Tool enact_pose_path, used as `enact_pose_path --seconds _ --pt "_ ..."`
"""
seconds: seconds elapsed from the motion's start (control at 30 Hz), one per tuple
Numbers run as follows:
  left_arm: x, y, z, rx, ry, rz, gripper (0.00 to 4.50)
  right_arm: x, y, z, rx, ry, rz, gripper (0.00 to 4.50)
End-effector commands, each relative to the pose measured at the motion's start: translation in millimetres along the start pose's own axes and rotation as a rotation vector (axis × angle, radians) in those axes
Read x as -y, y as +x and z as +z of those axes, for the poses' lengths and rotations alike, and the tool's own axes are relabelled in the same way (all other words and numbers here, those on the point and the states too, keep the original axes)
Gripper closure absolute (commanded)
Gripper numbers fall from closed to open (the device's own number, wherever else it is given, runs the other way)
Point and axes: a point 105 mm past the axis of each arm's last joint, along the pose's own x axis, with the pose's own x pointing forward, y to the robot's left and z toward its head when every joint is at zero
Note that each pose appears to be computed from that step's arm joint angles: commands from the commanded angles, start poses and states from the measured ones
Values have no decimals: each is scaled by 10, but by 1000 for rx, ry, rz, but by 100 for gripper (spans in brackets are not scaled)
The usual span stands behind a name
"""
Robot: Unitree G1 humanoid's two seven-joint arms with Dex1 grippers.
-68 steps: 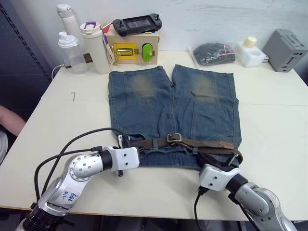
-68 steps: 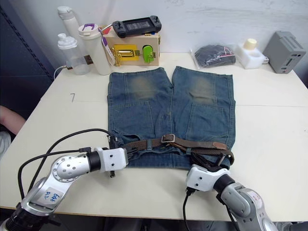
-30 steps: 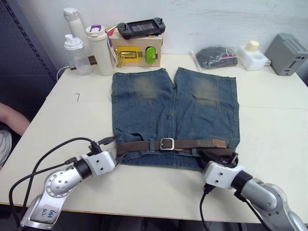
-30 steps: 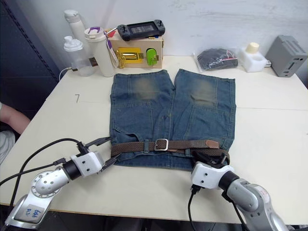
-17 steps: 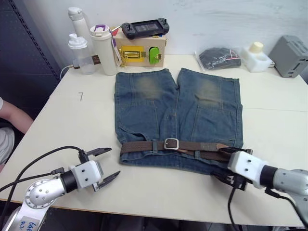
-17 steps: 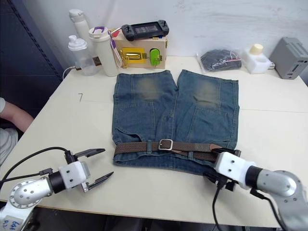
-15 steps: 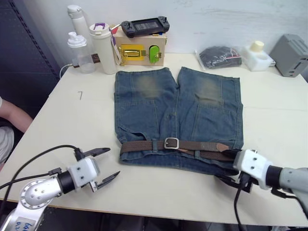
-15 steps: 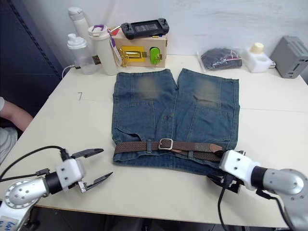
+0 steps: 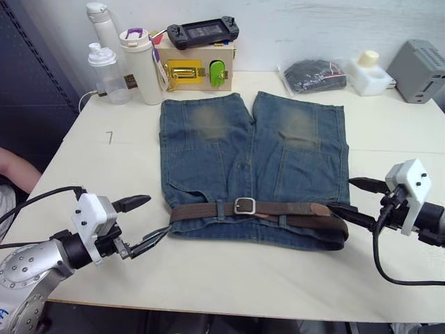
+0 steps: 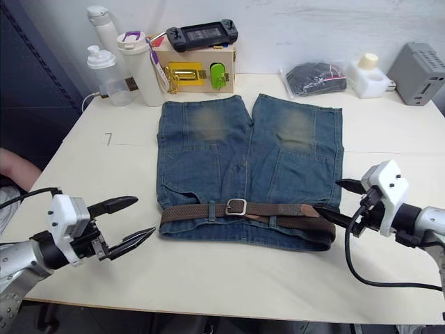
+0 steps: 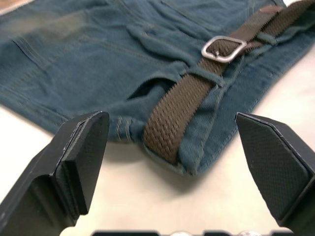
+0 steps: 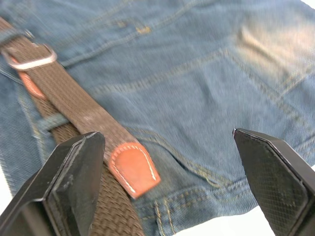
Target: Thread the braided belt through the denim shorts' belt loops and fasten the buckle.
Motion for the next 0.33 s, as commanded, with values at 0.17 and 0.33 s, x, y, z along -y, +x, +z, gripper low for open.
enact_pose_path --seconds 0.17,0.33 --pt "-15 55 139 60 33 13 0 63 20 -1 -1 -46 -41 4" --pt "-21 84 145 67 31 10 0 58 35 -15 -2 -48 -46 4"
